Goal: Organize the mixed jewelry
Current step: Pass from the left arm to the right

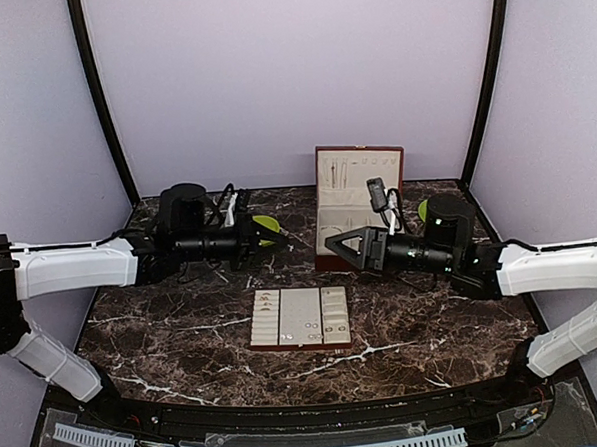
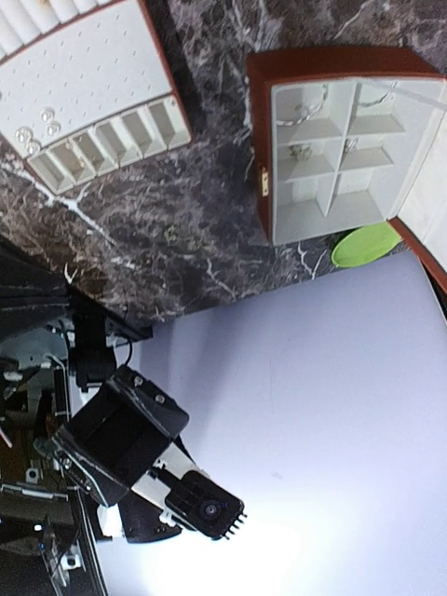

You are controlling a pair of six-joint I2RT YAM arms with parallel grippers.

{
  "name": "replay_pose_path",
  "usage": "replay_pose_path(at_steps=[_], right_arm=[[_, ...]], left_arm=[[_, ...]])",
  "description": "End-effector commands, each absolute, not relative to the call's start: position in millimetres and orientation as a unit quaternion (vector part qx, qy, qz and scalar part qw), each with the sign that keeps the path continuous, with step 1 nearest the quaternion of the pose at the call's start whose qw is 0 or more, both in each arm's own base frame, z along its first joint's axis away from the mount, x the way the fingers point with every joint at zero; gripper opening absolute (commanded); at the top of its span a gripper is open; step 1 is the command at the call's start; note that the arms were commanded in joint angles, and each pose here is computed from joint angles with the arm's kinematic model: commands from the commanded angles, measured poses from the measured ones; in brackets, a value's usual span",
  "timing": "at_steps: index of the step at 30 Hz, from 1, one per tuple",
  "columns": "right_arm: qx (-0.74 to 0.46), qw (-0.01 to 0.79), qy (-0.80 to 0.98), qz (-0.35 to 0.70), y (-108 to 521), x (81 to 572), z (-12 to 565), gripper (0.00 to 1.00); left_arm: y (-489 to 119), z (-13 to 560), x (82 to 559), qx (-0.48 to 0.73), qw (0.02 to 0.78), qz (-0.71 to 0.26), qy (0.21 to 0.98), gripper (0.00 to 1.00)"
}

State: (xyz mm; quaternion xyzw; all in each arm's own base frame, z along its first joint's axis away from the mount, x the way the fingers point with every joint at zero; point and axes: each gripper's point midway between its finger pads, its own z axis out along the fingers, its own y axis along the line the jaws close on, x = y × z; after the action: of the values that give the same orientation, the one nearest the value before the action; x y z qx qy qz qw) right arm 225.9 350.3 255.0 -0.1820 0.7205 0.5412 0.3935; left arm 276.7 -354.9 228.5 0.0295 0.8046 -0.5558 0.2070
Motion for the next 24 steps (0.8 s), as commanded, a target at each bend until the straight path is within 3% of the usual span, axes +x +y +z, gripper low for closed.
replay_pose_path(at_steps=[1,24], right_arm=[[-0.224,0.429,0.666,0.568,359.3,217.2,294.6,0.45],[-0.273,0.420,0.684,0.530,407.3,206.5,272.9,0.35]], left_arm=[[-366.3,264.9,255.7,0.012,0.177,-0.621,0.763,0.00],[-364.1,274.9,233.2,0.002,0.160,-0.649,0.744,0.00]])
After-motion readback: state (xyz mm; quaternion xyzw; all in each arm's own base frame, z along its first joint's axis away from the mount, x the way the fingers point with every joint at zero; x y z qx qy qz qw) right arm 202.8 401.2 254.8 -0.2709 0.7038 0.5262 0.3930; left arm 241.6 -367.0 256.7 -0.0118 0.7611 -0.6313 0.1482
